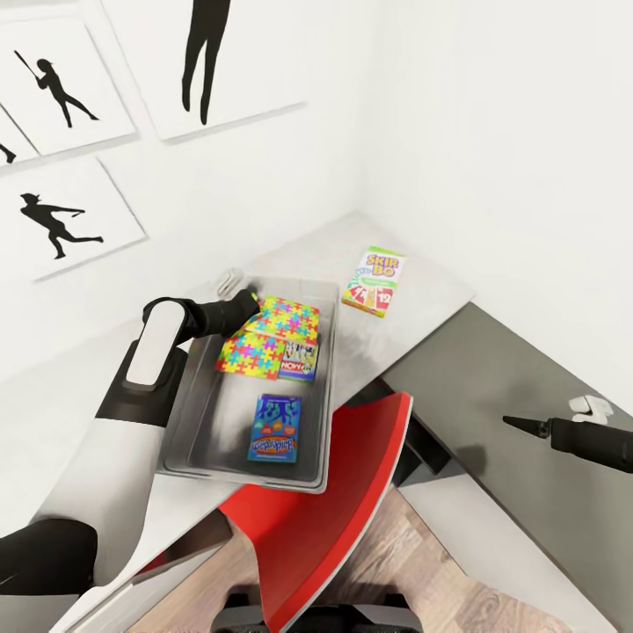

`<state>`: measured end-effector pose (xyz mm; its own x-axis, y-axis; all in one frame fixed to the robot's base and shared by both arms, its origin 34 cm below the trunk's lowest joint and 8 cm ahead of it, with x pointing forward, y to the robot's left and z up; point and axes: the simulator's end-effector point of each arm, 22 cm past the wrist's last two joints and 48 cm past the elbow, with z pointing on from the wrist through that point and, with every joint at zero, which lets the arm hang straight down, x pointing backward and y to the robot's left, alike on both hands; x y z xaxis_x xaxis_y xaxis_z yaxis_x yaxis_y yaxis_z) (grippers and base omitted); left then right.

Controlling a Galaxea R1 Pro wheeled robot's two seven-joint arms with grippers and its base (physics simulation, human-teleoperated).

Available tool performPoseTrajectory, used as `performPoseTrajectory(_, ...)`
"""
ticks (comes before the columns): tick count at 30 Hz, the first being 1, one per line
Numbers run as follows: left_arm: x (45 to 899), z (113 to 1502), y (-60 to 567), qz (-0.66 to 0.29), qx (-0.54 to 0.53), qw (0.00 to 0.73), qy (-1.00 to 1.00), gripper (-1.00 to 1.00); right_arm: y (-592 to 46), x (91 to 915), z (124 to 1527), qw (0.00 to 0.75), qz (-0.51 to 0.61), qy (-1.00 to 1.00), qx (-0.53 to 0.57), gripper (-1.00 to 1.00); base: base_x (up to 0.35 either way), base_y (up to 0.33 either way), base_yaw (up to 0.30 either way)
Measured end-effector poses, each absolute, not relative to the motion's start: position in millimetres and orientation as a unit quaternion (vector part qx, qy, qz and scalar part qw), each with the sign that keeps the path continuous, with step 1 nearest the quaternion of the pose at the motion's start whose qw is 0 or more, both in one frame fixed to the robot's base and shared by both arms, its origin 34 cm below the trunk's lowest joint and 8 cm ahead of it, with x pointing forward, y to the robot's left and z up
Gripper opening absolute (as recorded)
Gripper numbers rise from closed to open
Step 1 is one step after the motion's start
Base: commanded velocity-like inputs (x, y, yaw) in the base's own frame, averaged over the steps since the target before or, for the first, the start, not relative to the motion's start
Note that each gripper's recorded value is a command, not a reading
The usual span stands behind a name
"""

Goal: Put all the toys in the child's room - the three board games (two on the bed and one on the table), the two jigsaw puzzles on the table, and the tennis ball on the table - inside the toy box on the table in the child's room.

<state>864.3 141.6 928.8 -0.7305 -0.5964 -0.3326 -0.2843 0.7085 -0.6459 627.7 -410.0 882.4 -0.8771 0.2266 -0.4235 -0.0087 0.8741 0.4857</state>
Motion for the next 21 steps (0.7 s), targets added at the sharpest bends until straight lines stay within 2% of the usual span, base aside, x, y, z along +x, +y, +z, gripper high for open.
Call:
performPoseTrajectory(15, 864.0, 927.1, 141.1, -0.289, -0.249, 0.268, 0.884, -1.0, -408.6, 628.2, 882.9, 0.242, 0.244, 0.937, 0.056, 1.0, 0.0, 0.0, 0.0)
performPoseTrajectory(16, 864.0, 927.0, 141.1, -0.289, -0.249, 0.268, 0.884, 1.0, -408.4, 627.9, 882.9, 0.242, 0.244, 0.938, 0.055, 1.0, 0.0, 0.0, 0.0)
performPoseTrajectory(21, 864.4, 927.5, 141.1, -0.289, -0.249, 0.269, 0.884, 1.0, -407.6, 625.0, 882.0, 0.24, 0.244, 0.938, 0.054, 1.0, 0.0, 0.0, 0.0)
